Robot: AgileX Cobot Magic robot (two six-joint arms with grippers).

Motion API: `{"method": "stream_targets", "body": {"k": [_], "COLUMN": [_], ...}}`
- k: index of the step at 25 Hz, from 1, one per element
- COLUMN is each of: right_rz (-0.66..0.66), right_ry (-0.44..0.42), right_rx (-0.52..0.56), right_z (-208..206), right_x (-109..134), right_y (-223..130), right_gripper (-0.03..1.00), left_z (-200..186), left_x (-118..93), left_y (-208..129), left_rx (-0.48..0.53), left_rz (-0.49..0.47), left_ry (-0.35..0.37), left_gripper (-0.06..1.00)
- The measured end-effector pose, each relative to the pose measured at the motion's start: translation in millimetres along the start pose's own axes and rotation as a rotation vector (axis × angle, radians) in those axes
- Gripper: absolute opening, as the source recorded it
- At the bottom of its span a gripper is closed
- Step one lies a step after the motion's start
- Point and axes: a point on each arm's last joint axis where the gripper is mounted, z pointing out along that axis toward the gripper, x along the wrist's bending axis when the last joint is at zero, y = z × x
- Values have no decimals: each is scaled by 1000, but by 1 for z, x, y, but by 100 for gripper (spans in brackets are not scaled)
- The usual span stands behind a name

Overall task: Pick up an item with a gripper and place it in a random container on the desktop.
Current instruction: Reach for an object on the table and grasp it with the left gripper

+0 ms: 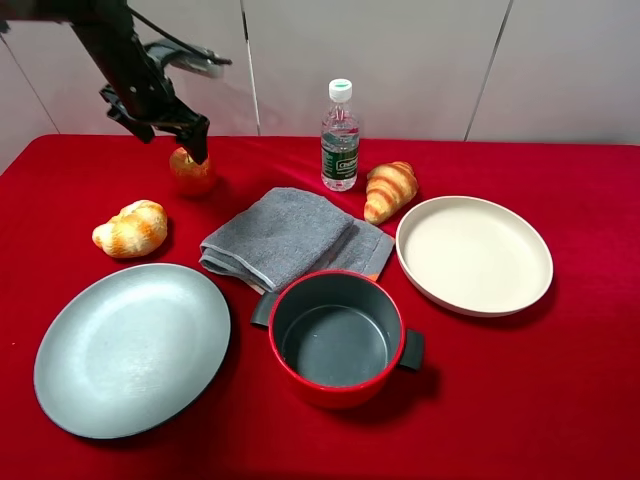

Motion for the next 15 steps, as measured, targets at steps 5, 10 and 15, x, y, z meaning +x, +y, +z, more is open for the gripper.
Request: {"method": "stream_targets", "body": {"k": [5, 10, 15], "right_rz": [0, 0, 0], "right_ry": [0, 0, 0], "right_rx": [0, 0, 0], "right_z": [0, 0, 0], "right_x": [0, 0, 0], "right_y": [0, 0, 0], "right_gripper": [69, 69, 69], "left_z": [21, 39, 55], "left_x": [-5, -7, -8], "left_y": [2, 1, -1], "left_rx": [4, 9, 17], "left_rz": [14, 18, 18], "left_ry": [-4, -7, -10], "left_gripper": [96, 96, 96]}}
